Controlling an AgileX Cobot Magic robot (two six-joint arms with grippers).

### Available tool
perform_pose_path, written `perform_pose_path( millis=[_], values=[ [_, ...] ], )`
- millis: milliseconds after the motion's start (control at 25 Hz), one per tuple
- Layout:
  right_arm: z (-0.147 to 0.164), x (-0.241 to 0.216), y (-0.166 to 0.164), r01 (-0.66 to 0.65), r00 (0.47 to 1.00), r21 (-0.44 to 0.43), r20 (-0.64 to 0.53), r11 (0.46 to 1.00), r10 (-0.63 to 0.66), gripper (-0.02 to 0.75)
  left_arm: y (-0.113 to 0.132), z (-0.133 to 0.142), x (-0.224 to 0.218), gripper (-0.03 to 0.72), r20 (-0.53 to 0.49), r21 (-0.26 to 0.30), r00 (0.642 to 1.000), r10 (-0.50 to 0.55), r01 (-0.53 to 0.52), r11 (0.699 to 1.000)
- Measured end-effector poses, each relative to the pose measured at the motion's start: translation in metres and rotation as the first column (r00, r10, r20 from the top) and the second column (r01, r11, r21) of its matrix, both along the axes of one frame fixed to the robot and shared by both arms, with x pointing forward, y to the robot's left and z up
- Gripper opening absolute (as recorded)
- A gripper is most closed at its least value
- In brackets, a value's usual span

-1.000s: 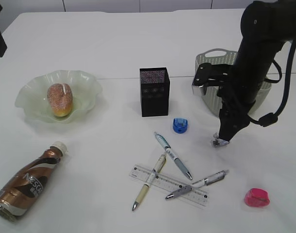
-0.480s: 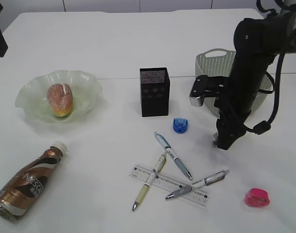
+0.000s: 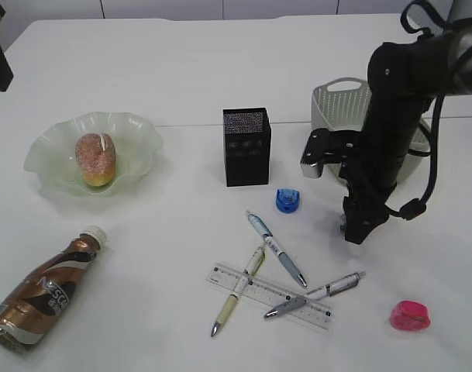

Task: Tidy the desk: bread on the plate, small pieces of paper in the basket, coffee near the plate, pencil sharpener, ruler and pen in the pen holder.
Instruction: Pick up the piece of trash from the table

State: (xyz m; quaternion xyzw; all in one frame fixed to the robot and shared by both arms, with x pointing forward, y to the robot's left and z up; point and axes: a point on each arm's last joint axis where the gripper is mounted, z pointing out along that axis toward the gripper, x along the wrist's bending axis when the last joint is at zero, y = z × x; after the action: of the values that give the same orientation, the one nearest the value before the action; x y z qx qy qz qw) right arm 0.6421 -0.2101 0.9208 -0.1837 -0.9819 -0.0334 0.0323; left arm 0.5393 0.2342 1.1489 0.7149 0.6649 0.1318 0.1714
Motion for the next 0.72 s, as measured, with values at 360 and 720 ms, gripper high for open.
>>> perform_pose_path(
  millis=[360,720],
  values=[
    [-0.008,0.003,0.000,-0.001,1.000,-0.005,0.016,1.000,0.001,0.487,0.000,0.000,0.000,0.479,0.000,0.000,1.000,0.000,0.000,1.000],
    [-0.014,0.007,0.000,0.000,0.999,-0.005,0.034,1.000,0.000,0.488,0.000,0.000,0.000,0.479,0.000,-0.002,1.000,0.000,0.000,1.000]
  ],
)
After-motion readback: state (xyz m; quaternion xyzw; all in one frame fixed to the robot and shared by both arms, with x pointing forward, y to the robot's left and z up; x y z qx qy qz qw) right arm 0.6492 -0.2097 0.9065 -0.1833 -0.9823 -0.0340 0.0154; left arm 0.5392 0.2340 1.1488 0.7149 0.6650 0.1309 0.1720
